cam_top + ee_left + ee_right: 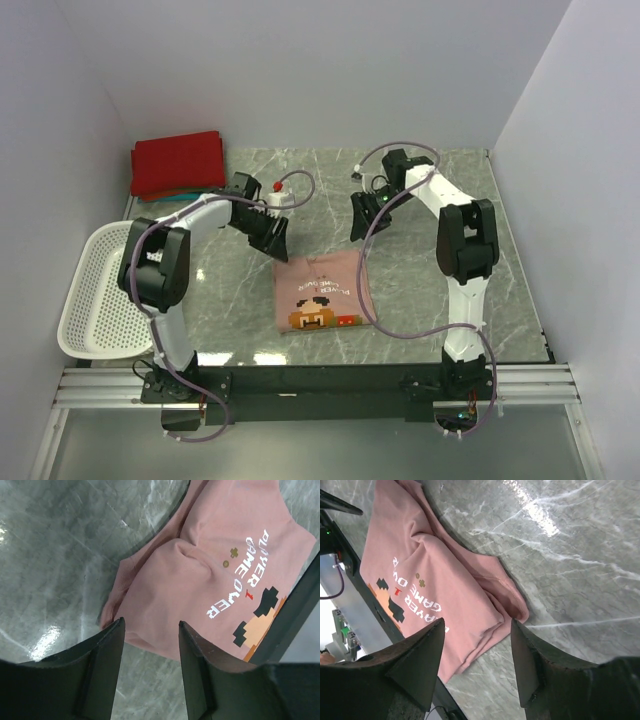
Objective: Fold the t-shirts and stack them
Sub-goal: Fold the tshirt
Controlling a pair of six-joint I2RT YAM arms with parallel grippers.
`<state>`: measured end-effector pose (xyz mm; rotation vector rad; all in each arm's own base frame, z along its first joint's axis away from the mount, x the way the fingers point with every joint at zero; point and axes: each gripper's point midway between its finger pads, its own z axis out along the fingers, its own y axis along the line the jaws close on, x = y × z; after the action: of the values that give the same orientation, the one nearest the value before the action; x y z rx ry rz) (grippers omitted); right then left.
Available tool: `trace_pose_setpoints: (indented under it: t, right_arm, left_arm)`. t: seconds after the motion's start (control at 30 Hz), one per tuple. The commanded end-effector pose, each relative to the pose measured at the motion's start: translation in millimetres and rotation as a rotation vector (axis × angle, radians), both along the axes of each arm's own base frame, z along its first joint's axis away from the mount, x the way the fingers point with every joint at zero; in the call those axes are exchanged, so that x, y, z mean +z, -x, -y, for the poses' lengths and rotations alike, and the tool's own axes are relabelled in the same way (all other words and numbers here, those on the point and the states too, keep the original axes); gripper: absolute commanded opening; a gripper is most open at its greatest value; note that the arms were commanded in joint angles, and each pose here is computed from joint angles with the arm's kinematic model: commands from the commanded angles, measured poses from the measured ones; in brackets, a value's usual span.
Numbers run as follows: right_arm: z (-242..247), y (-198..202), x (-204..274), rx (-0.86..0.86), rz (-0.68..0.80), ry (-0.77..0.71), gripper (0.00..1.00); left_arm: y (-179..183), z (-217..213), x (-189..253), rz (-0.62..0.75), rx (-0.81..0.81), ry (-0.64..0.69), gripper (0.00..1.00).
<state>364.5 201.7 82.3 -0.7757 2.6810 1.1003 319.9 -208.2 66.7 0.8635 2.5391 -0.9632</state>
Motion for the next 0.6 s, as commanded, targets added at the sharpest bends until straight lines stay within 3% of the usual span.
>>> trace_pose_setpoints:
  t: [0.0,0.37,0.57]
  right_arm:
    - [-10.2,8.0,-4.3,0.032,-0.008,-0.006,0.63]
    - [-11.9,28.7,-27.0,0.088,-0.024,0.037,0.61]
    - [-12.4,27.9,-22.6,0.099,-0.016,0.036,0.52]
  left_arm:
    - [-8.0,8.5,18.7,-0.018,0.006,0.053,0.52]
    - [-11.6,2.6,-6.6,-0.074,0.036,-0.012,0.49]
    - [-10.2,1.6,-6.1,-0.076,0.04,-0.017,0.43]
